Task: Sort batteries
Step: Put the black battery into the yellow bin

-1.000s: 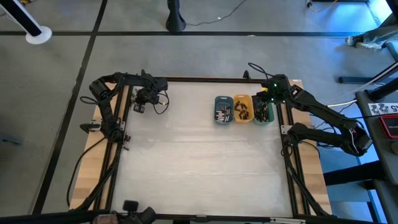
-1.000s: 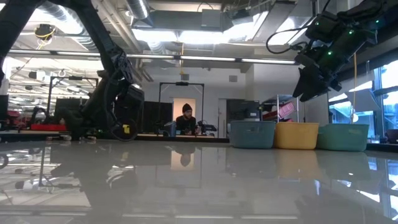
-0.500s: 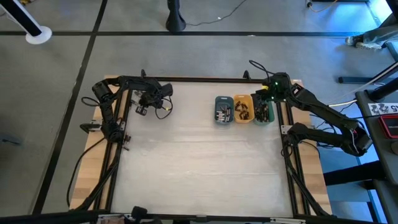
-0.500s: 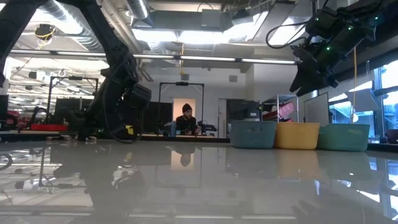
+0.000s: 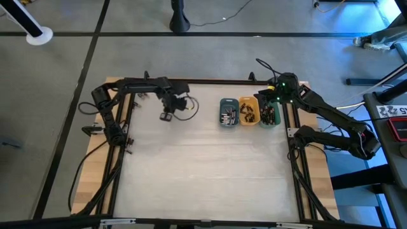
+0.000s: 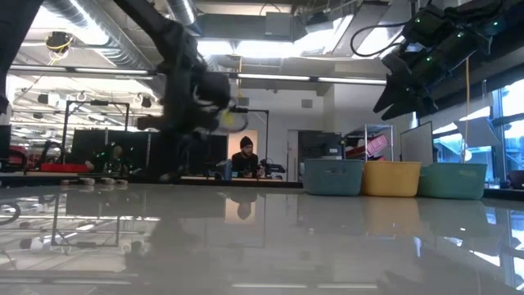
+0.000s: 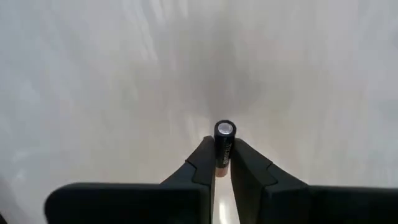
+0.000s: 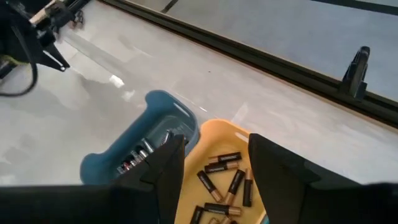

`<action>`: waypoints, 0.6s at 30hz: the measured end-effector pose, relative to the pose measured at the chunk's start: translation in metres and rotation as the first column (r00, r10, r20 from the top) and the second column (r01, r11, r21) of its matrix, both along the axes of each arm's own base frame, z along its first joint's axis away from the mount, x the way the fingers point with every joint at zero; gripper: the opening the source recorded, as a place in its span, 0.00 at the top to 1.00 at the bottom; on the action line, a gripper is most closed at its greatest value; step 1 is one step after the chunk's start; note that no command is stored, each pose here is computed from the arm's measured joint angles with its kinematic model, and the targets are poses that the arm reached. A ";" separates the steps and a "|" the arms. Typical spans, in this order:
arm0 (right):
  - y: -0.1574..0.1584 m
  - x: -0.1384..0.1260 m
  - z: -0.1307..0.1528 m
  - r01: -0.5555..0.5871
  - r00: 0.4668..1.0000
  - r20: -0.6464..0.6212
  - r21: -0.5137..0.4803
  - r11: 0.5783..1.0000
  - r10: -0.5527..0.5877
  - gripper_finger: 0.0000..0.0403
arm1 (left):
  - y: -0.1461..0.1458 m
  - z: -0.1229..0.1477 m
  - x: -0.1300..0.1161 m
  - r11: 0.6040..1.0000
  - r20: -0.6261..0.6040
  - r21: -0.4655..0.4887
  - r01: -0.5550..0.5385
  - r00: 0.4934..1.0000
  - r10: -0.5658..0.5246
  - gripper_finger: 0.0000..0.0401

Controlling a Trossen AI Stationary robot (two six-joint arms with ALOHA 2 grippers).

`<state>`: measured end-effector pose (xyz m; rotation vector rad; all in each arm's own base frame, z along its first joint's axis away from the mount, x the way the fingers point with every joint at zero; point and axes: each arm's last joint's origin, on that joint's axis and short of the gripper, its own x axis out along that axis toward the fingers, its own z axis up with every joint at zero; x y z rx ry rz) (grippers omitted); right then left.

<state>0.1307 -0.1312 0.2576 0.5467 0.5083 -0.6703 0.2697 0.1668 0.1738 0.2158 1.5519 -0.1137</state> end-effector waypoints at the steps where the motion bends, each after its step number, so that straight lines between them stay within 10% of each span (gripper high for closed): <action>1: 0.000 0.000 0.000 0.000 1.000 0.000 0.000 1.000 0.000 0.55 | 0.001 0.005 0.005 1.000 0.051 -0.014 -0.012 0.999 0.013 0.94; 11: 0.002 0.004 0.004 -0.126 0.988 0.097 0.025 0.992 0.123 0.55 | -0.006 0.029 0.035 0.974 0.353 -0.226 0.003 0.932 0.079 0.94; 18: 0.009 0.017 0.017 -0.348 0.900 0.263 -0.042 0.936 0.347 0.55 | -0.008 0.060 0.070 0.887 0.687 -0.428 0.174 0.700 0.194 0.94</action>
